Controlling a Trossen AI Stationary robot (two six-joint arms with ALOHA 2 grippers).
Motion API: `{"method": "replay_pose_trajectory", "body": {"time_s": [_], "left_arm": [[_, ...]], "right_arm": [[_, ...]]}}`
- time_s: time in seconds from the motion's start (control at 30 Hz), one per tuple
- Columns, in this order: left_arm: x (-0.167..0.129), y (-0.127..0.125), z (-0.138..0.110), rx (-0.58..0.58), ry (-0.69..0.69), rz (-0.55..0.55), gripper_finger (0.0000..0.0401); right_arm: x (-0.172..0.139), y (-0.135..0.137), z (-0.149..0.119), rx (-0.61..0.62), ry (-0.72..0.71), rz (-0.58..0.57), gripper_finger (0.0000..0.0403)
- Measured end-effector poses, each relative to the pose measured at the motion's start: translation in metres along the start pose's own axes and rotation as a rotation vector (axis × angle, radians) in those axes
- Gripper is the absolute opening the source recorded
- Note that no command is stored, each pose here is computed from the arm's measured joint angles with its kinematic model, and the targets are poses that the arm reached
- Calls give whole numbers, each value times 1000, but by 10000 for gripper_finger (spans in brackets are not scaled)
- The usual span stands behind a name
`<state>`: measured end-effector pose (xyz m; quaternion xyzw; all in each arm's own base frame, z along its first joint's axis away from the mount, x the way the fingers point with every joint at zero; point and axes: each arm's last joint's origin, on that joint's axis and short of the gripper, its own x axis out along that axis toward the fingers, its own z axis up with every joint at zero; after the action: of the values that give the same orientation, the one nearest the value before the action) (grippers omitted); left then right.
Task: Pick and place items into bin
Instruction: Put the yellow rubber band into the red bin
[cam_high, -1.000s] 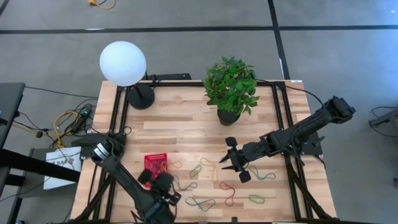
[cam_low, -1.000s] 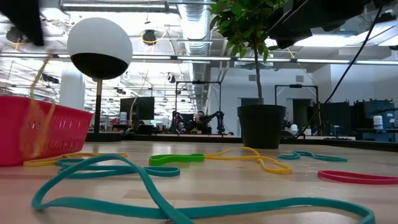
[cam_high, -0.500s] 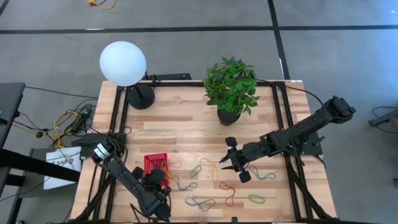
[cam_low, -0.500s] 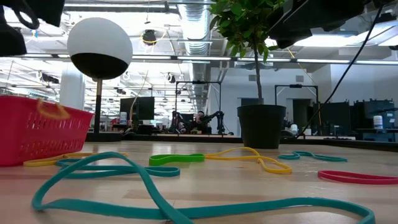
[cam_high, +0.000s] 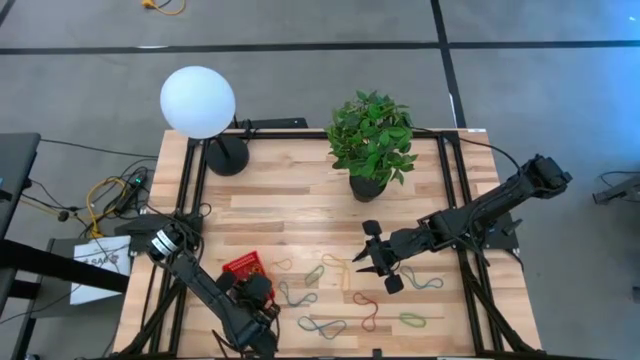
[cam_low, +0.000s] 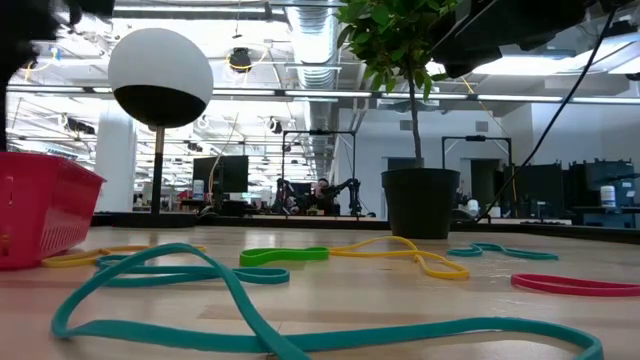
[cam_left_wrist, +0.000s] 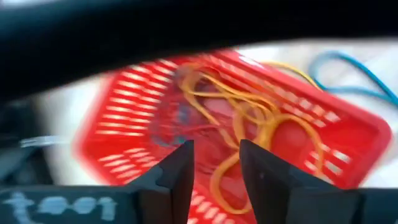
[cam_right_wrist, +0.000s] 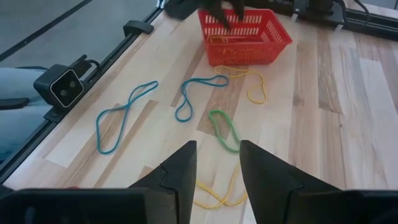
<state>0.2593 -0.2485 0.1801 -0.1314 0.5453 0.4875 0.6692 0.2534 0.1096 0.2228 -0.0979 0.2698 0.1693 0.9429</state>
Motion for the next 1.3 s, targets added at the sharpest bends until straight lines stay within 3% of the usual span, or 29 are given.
{"method": "replay_pose_trajectory", "body": {"time_s": [0.07,0.13,0.47,0.67,0.87,1.03,1.3], "left_arm": [[-11,3,5,-33,-22,9,125],[-23,5,11,-33,-51,-77,124],[-66,71,39,-73,-79,-251,94],[-66,113,42,-86,-192,-319,74],[-36,147,36,-72,-271,-297,73],[-17,146,33,-174,-435,-490,76],[-21,109,70,42,-381,-699,73]], "right_arm": [[0,0,0,0,0,0,118],[0,0,0,0,0,0,118],[0,0,2,35,-24,-1,118],[0,0,2,36,-25,-1,118],[0,-2,4,40,-43,-7,118],[0,-8,6,65,-70,-25,118],[0,-21,7,210,-88,-62,118]]}}
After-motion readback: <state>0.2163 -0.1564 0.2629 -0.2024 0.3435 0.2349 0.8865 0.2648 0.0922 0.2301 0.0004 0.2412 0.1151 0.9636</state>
